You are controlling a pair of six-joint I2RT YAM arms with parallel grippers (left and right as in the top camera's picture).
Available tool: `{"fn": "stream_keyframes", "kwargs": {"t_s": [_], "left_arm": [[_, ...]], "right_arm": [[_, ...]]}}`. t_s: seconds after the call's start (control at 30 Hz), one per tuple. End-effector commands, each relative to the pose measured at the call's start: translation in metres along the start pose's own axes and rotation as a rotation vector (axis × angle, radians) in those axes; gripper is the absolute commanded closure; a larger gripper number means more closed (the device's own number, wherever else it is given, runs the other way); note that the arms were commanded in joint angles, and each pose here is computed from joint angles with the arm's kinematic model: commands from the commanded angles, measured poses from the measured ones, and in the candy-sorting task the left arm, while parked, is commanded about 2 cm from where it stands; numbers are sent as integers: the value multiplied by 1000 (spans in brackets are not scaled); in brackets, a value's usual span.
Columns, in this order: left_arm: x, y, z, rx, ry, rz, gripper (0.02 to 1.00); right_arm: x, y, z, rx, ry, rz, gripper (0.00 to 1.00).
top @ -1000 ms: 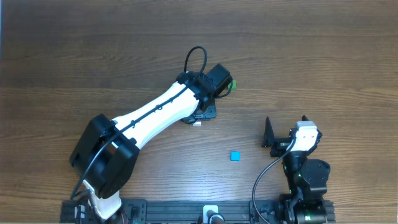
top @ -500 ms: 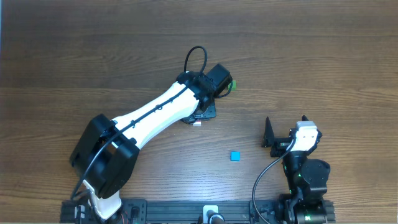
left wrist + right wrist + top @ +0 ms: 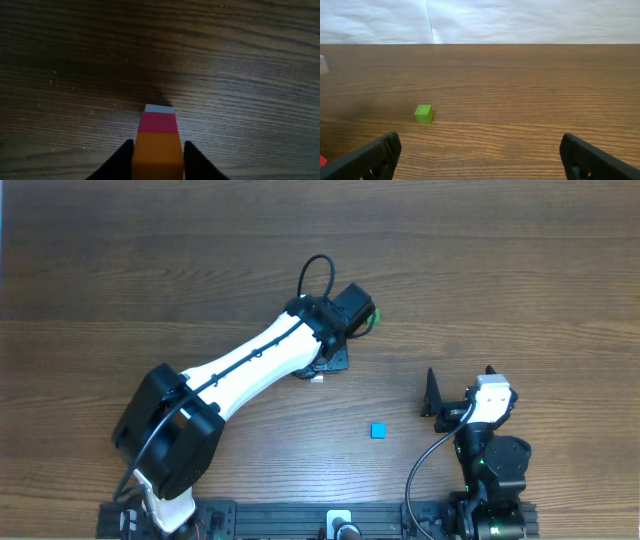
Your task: Stack Cubes
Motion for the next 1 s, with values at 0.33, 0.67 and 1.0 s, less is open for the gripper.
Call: {"fn": "stream_keyframes", "kwargs": {"t_s": [0.33, 0.67, 1.0], "left_arm": [[2, 6, 0, -31, 14, 6, 305], [41, 132, 2, -404, 96, -120, 27], [147, 215, -7, -851, 155, -364, 23]], "right_arm": [[-1, 0, -2, 2, -3, -6, 7], [-1, 0, -2, 2, -3, -6, 7], [-1, 0, -2, 2, -3, -6, 7]]}}
Point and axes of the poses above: each gripper's point midway between its finger pads, its own y axis back along the fingers, its own x axis along the line the jaws close on, z = x × y, the point moved 9 cm from there along y, back along the fingers, and after that the axes turned 6 degrees about -y, right-handed, at the moved point
